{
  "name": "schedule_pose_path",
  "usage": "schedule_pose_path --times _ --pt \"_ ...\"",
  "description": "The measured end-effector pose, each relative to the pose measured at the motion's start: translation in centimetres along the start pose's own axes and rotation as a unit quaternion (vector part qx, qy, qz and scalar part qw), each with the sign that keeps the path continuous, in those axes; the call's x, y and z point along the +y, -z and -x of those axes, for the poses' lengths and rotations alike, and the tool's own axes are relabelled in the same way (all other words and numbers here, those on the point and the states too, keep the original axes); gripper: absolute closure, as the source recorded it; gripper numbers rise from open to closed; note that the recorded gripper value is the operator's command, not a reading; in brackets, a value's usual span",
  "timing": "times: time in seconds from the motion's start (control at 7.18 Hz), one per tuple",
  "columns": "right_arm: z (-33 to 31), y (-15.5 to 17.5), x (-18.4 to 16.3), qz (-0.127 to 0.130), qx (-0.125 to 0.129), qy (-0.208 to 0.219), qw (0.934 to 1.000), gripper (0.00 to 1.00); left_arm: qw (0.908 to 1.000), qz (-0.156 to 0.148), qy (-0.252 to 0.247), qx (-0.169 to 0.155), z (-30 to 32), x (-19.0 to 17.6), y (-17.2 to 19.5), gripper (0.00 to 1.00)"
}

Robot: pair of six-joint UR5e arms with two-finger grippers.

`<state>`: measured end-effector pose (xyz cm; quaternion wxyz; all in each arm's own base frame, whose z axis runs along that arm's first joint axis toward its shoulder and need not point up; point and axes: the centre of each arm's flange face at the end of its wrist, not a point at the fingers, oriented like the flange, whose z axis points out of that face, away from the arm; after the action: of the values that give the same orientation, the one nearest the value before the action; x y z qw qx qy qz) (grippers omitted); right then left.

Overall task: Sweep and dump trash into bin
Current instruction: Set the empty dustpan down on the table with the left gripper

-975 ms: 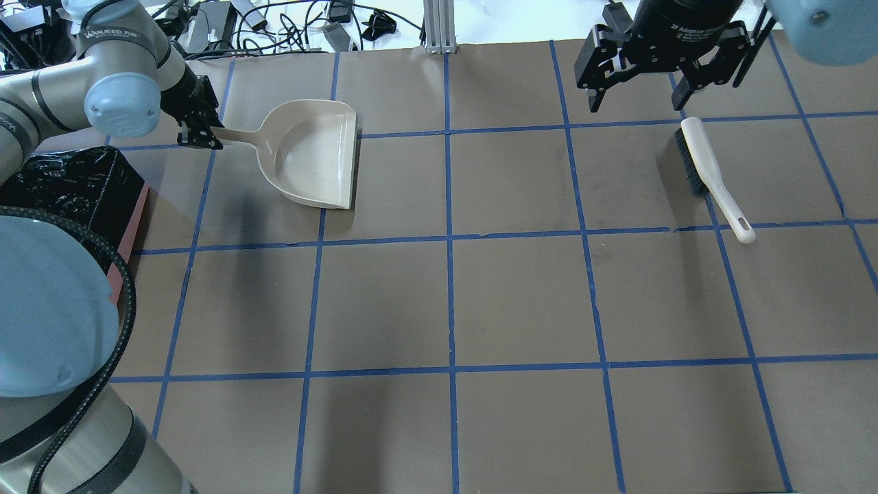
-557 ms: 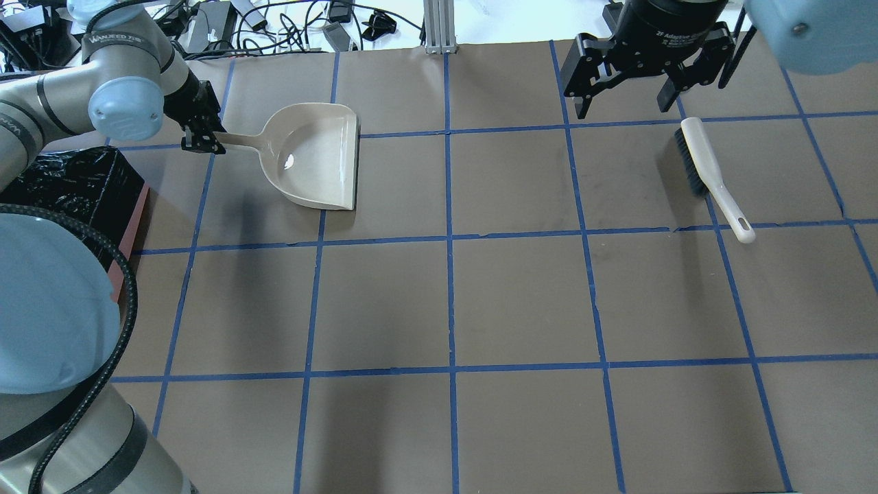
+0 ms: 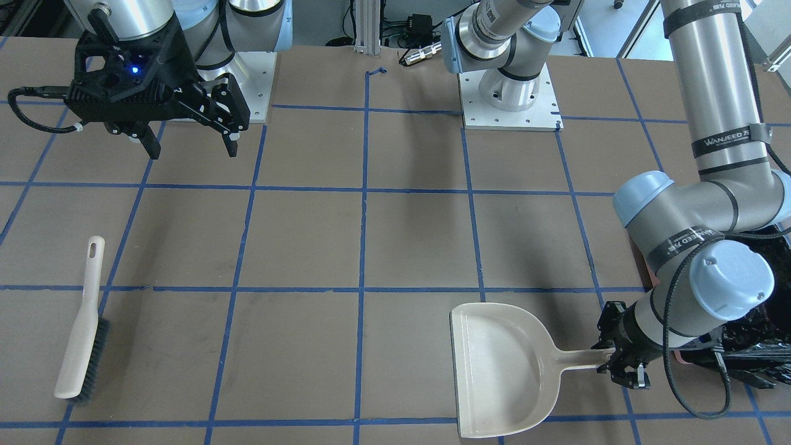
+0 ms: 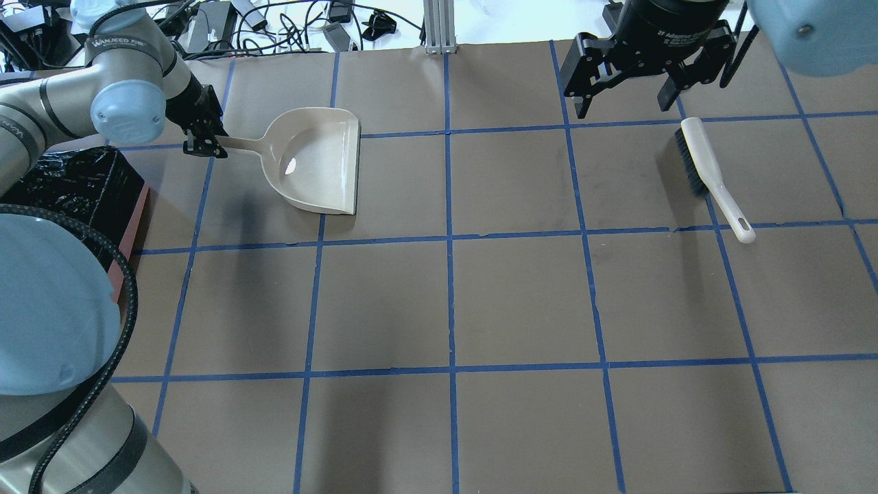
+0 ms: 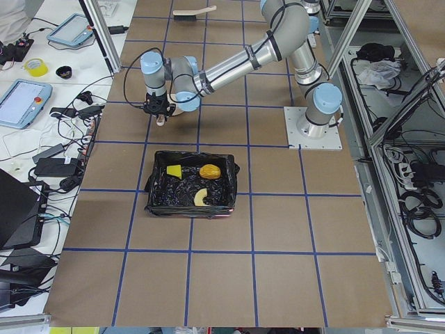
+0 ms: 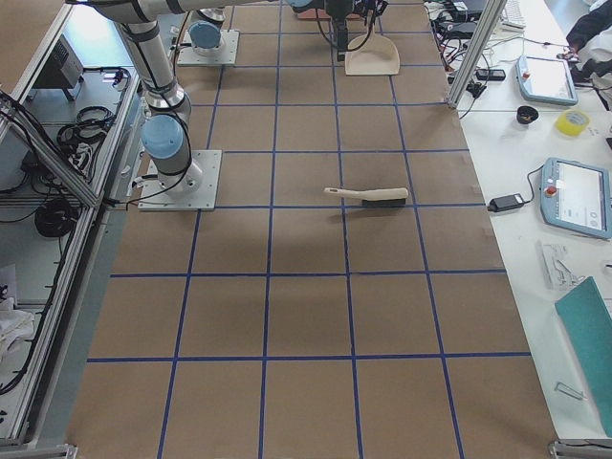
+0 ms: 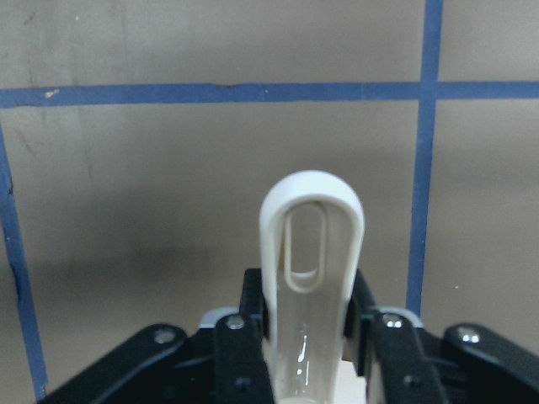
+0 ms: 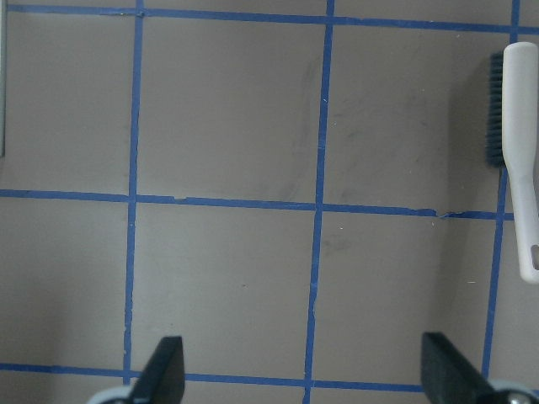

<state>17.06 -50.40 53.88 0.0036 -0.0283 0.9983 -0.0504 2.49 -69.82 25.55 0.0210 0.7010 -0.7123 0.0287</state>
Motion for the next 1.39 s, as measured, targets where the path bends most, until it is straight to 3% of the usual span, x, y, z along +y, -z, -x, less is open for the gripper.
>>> schedule_pose_path --times 0.42,0.7,0.84,1.39 --pt "0.0 0.4 -0.1 -0.012 -0.001 -0.001 0.9999 0.00 1.0000 0.001 -0.010 -0.002 0.3 0.8 0.0 1.00" --pt "0.0 0.6 0.0 -0.015 -0.001 -0.001 0.9999 0.00 0.9998 0.002 -0.017 -0.005 0.4 1.2 0.0 0.87" --pt "0.0 0.7 0.1 -0.016 -0.001 -0.001 0.9999 0.00 0.9998 0.003 -0.018 -0.007 0.5 1.2 -0.1 0.86" --pt "0.1 0.8 0.1 -0.017 -0.005 0.000 0.9998 0.00 0.9993 0.002 -0.037 -0.006 0.9 2.8 -0.1 0.53"
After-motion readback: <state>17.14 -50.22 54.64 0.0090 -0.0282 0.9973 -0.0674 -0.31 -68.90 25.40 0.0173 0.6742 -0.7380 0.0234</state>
